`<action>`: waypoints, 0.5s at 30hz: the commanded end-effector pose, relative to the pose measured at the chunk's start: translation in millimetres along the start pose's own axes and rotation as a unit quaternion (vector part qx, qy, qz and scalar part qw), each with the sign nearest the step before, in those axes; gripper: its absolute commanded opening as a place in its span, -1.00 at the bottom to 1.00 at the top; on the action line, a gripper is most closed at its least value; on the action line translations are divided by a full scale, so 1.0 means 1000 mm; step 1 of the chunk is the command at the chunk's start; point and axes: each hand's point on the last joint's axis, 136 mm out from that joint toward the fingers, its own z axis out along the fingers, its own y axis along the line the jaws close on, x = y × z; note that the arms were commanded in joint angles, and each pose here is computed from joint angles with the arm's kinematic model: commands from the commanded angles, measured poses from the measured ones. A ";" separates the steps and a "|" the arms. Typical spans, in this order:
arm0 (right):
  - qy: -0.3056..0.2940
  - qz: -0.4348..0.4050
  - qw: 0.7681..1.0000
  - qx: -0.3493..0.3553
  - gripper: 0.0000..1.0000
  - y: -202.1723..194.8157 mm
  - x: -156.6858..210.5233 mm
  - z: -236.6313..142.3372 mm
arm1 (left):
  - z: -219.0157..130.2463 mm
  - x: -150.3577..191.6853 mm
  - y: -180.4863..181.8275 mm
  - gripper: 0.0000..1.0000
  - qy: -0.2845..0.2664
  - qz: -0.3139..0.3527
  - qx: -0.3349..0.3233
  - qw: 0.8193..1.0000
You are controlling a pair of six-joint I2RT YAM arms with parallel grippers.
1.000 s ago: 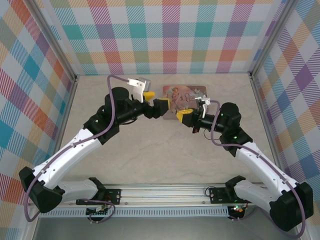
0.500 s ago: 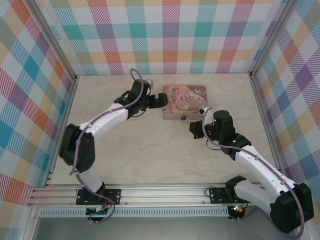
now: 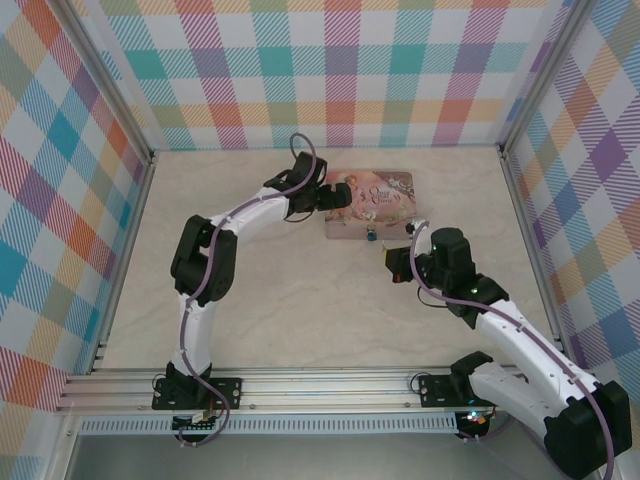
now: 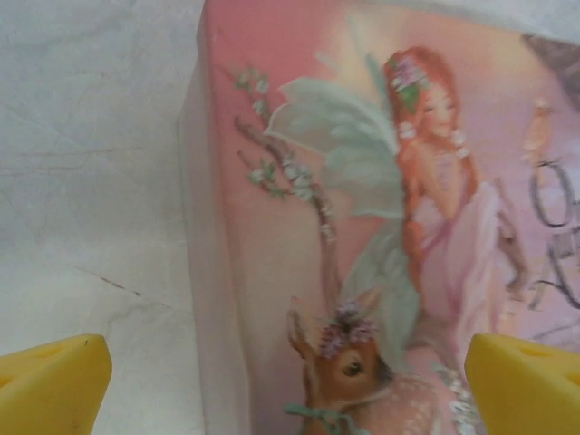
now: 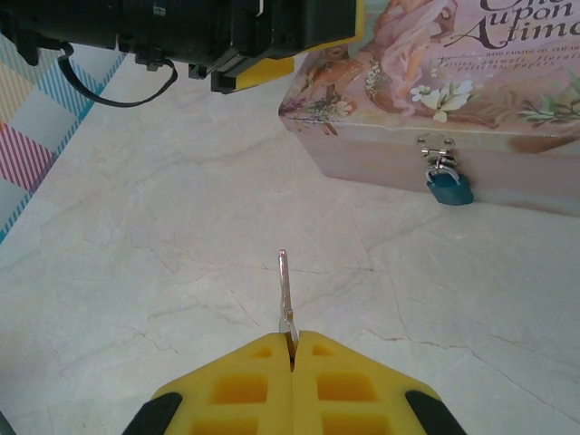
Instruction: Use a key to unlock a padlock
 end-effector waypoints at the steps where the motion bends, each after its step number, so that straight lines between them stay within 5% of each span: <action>1: 0.002 0.005 1.000 0.005 -1.00 -0.002 0.004 -0.001 | 0.002 0.003 0.011 1.00 0.019 0.005 -0.014 1.000; 15: 0.011 0.004 1.000 0.009 -1.00 -0.002 0.001 0.004 | -0.018 0.043 0.052 1.00 0.041 -0.001 -0.046 0.998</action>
